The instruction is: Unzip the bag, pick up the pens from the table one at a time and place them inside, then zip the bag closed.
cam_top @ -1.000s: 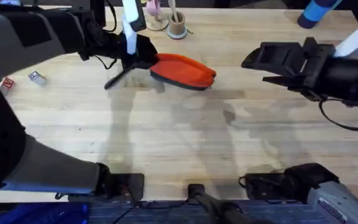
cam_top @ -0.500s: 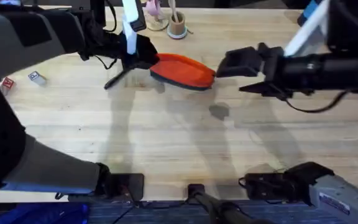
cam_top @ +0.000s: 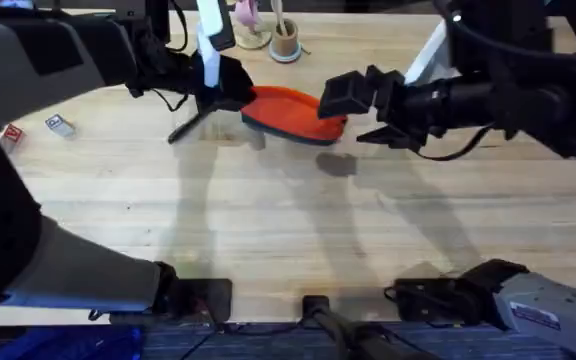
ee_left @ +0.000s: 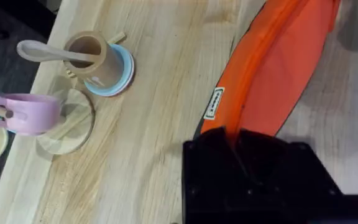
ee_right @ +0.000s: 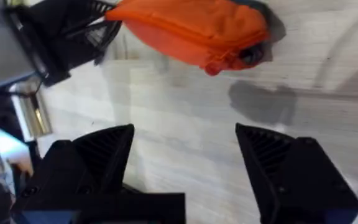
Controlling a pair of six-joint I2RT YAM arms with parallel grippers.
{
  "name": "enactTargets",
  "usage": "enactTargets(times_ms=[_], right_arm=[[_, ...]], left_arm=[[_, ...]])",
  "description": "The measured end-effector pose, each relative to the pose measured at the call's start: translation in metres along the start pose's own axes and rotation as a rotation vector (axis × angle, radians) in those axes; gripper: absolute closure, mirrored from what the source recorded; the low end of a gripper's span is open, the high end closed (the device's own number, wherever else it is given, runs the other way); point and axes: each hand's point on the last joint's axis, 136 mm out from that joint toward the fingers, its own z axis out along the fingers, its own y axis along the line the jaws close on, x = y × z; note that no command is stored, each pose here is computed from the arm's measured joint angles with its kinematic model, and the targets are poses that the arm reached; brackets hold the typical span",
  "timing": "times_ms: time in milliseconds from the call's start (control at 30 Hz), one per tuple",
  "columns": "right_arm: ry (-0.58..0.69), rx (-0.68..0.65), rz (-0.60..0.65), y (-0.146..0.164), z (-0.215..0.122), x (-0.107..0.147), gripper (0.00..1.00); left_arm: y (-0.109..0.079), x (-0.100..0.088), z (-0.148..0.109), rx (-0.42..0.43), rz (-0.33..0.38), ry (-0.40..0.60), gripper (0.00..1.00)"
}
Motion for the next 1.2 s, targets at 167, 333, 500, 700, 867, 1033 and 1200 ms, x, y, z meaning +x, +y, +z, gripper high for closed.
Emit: enactTargets(times_ms=[167, 333, 500, 700, 867, 1033, 1200], right_arm=[[0.004, 0.035, 0.018, 0.000, 0.017, 0.002, 0.004], [0.002, 0.085, 0.037, -0.004, 0.037, 0.004, 0.004], [-0.028, 0.105, 0.050, -0.006, 0.058, -0.006, 0.005], [-0.069, 0.127, 0.064, -0.013, 0.078, -0.019, 0.082], [-0.103, 0.153, 0.083, -0.019, 0.081, -0.025, 0.232], [-0.131, 0.181, 0.102, -0.024, 0.080, -0.029, 0.499], [-0.144, 0.197, 0.107, -0.027, 0.079, -0.031, 0.728]], left_arm=[[0.000, 0.000, 0.000, 0.000, 0.000, 0.000, 0.958], [0.000, 0.000, 0.000, 0.000, 0.000, 0.000, 0.958], [0.000, 0.000, 0.000, 0.000, 0.000, 0.000, 0.958], [0.000, 0.000, 0.000, 0.000, 0.000, 0.000, 0.958], [0.000, 0.000, 0.000, 0.000, 0.000, 0.000, 0.958], [0.000, 0.001, 0.000, -0.001, 0.000, 0.003, 0.958], [0.000, 0.001, 0.000, -0.002, 0.000, 0.006, 0.958]])
